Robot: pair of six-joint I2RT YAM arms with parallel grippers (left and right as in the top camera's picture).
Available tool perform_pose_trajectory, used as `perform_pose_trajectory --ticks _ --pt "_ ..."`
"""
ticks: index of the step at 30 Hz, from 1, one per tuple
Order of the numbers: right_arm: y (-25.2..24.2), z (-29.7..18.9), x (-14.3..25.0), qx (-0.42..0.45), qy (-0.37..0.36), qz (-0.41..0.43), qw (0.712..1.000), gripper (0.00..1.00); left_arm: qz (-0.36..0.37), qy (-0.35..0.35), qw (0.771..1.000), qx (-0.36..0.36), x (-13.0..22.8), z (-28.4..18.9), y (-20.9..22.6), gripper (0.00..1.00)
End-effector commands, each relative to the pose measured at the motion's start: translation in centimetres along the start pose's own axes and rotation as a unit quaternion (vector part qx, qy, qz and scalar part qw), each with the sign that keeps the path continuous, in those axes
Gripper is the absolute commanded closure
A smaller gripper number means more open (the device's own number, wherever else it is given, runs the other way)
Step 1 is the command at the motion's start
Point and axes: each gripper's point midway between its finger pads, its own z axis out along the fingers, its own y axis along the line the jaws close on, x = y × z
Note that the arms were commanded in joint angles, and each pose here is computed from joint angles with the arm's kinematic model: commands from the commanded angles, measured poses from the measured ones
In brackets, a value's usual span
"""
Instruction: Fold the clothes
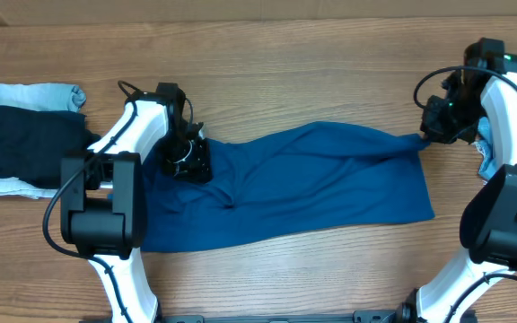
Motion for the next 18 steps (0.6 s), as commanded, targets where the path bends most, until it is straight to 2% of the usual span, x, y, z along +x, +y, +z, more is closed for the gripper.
perform_pose_trajectory --ticks 1,5,7,10,12,14,18 --pt "1.0 -0.6 0.0 0.001 -0.014 -0.011 1.0 0.94 0.058 -0.04 0.998 0.002 -2.0 -0.6 -1.6 0.65" --pt "1.2 -0.6 -0.3 0.0 -0.02 -0.013 1.0 0.94 0.061 -0.146 0.982 -0.105 -5.1 -7.9 0.8 0.51" --pt "1.2 -0.6 -0.3 0.0 -0.02 -0.013 1.0 0.94 0.042 -0.153 0.982 -0.106 -5.1 -9.4 2.0 0.51" --pt "1.2 -0.6 -0.3 0.0 -0.021 -0.013 1.0 0.94 0.042 -0.127 0.985 -0.106 -4.2 -8.4 2.9 0.53" --pt "1.2 -0.6 -0.5 0.0 -0.023 -0.014 1.0 0.94 0.054 -0.107 0.989 -0.086 -3.5 -6.9 2.4 0.59" --pt "0.9 -0.6 -0.7 0.007 -0.028 -0.013 1.0 0.94 0.07 -0.085 0.991 -0.075 -2.4 -5.2 1.8 0.6" --pt "0.6 -0.7 -1.5 0.019 -0.045 -0.011 0.999 0.94 0.079 -0.076 0.988 -0.107 -1.3 -1.2 2.9 0.63"
